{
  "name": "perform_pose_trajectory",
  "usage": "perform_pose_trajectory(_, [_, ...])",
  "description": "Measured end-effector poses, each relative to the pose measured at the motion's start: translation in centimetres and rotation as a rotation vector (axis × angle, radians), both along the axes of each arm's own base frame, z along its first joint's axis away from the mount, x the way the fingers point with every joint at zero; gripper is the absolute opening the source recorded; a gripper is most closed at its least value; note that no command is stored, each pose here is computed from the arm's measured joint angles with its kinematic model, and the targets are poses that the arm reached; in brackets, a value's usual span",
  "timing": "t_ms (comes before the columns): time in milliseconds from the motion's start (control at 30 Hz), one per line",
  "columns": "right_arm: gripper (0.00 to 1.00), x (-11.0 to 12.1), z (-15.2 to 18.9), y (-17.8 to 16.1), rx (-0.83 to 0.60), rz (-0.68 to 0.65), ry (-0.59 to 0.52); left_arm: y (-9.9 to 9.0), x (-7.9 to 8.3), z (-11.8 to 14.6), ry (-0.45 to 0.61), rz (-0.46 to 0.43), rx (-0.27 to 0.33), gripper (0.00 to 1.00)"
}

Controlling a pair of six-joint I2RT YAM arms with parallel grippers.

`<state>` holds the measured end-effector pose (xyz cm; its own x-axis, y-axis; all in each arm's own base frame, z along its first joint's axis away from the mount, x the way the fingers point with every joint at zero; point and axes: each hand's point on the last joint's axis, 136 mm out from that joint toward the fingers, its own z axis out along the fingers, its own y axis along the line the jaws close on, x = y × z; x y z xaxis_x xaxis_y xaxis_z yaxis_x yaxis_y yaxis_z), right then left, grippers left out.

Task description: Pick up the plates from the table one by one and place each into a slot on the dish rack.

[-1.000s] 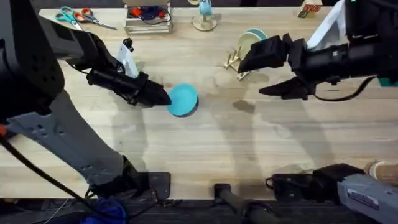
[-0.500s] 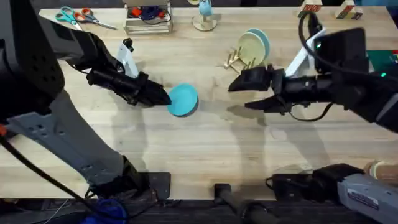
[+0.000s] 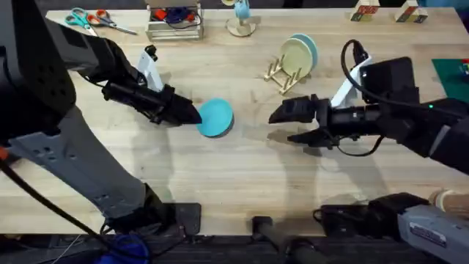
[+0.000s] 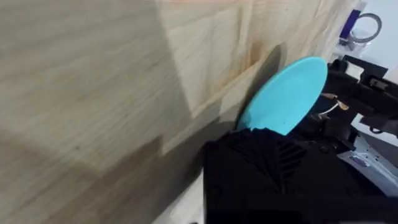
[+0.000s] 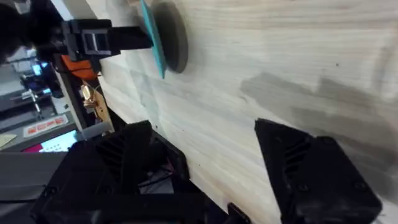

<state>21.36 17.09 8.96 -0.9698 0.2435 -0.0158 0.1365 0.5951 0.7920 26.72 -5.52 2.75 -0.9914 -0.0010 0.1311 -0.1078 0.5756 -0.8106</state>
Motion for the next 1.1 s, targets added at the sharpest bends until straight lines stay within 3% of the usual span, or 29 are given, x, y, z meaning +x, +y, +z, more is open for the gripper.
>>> perform_pose_trajectory(767, [0.994,-0.3,-0.4,-0.1,-0.007,0.013,-0.002,0.0,0.0,0.0,0.000,0.000,0.000,0.041])
perform_pose_trajectory(1100, [0.994,0.4,0.5,1.1,0.012,0.053,-0.091,0.0,0.0,0.0,0.000,0.000,0.000,0.041])
